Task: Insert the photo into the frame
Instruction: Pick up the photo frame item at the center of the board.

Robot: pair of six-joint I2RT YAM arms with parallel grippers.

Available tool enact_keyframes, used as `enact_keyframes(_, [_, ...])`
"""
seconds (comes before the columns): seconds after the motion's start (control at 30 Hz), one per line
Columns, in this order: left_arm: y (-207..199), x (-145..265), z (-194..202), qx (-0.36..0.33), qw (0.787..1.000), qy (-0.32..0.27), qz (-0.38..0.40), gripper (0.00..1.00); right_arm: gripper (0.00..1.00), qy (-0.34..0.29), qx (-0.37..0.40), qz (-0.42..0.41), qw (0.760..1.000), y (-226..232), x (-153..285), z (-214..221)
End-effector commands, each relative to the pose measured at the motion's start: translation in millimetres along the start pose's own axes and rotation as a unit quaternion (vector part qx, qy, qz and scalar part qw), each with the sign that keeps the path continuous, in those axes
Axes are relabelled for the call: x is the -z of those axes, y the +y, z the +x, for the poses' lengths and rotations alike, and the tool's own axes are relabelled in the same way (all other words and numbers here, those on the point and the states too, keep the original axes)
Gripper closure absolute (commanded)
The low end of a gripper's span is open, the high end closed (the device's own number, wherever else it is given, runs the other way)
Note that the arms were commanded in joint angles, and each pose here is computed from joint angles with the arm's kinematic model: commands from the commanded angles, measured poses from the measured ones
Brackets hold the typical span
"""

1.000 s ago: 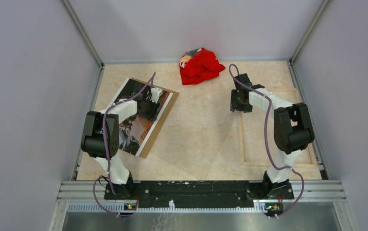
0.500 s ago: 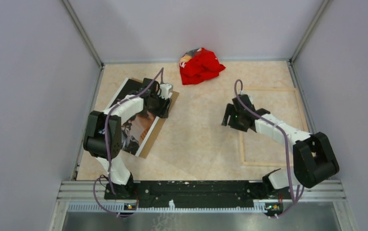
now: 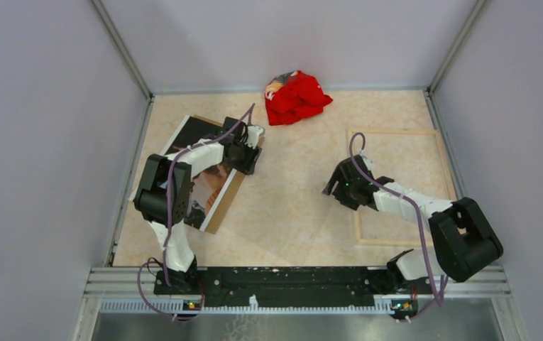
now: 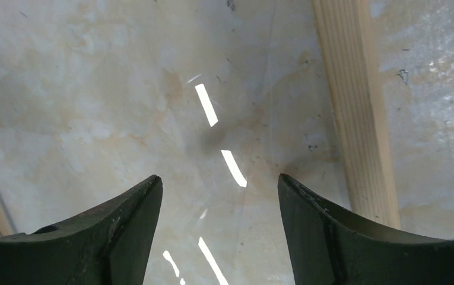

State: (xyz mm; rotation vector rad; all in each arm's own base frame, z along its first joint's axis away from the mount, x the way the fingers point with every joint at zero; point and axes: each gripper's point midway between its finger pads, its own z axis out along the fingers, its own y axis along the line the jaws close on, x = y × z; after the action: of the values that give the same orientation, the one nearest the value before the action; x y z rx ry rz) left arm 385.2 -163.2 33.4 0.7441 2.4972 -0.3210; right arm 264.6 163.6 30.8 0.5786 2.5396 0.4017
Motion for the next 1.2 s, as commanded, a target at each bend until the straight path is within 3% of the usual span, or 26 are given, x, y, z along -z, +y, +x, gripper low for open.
enact_keyframes(0.0, [6.1,-9.4,-15.5,-0.025,0.999,-0.024,-0.035,0.44,0.29,-0.027,-0.040,-0.019,0.999,8.9,-5.4,-6.4])
enact_keyframes(0.2, [22.1,-8.3,-26.3,-0.045,0.994,-0.048,-0.085,0.45,0.29,-0.025,-0.049,-0.014,0.998,2.8,-9.8,-1.5])
enact_keyframes(0.43, [24.3,-9.0,-44.1,-0.051,0.992,-0.067,-0.090,0.45,0.29,-0.022,-0.062,-0.013,0.998,-3.2,-12.2,5.0])
enact_keyframes(0.73, [29.7,-30.8,-28.6,-0.073,0.989,-0.034,-0.122,0.46,0.28,-0.014,-0.075,-0.017,0.997,-7.8,-12.0,12.6])
enact_keyframes(1.17, [8.3,-35.1,-0.7,-0.090,0.993,0.012,-0.081,0.47,0.27,0.024,-0.111,-0.072,0.991,15.3,-24.7,25.7])
